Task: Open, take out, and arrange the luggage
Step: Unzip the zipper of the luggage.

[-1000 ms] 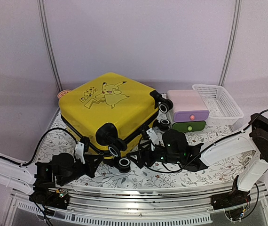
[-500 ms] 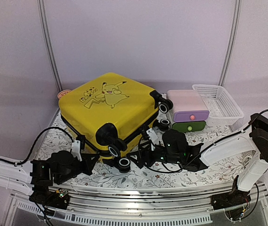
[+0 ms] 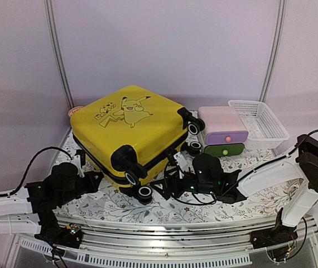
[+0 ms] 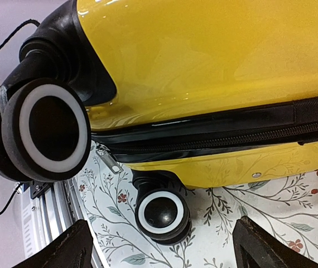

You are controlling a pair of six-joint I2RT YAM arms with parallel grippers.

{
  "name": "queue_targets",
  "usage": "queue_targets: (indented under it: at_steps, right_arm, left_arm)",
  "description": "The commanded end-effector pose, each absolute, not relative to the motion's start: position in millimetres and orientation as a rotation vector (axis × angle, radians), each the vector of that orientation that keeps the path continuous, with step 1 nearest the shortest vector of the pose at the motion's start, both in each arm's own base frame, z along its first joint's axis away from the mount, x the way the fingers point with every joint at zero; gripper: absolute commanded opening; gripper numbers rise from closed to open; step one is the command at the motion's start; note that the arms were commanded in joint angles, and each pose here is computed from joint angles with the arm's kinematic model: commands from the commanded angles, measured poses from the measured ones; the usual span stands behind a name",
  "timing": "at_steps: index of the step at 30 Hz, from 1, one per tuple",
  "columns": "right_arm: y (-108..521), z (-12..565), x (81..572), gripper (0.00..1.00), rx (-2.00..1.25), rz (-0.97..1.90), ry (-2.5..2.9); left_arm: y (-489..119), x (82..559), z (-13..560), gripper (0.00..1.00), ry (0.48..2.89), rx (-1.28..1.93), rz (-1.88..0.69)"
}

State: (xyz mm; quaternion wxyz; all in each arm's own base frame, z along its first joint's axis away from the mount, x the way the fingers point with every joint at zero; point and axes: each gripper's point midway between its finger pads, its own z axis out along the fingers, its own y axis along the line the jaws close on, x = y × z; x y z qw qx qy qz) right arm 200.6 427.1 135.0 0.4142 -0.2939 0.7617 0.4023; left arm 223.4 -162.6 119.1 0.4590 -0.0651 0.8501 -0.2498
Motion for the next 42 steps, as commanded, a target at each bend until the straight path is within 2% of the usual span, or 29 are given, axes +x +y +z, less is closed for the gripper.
queue_targets:
  at_steps: [1,13,14,19,23,25,26,29,42]
  right_arm:
    - [436,140,201,0.89,-0.735,1.031,1.890]
    - [434,160,201,0.89,-0.687,0.987,1.746]
    - [433,160,204,0.89,-0.674,0.968,1.744]
    - [416,170,214,0.91,-0.604,0.899,1.662]
    - [381,199,205,0.94,-0.474,0.990,1.413]
    - [360,211,197,0.86,-0.407,1.026,1.254]
    - [360,195,196,0.80,-0.428,1.014,1.269]
    - [384,184,173,0.81,-0.656,1.015,1.186]
    - [428,161,189,0.71,-0.658,0.943,1.263]
  left_arm:
    - [-140,233,124,0.00,2.054,-0.197,-0.510]
    - [-163,240,128,0.00,2.038,-0.077,-0.563]
    - [-163,240,127,0.02,2.043,-0.074,-0.558]
    - [-165,240,134,0.30,2.043,-0.065,-0.567]
    - [-171,238,147,0.35,2.046,-0.028,-0.583]
    - [-179,233,155,0.36,2.038,0.019,-0.623]
    - [-183,231,160,0.36,2.030,0.038,-0.644]
    - [-193,223,174,0.39,2.004,0.085,-0.719]
    - [-228,208,191,0.41,1.986,0.220,-0.897]
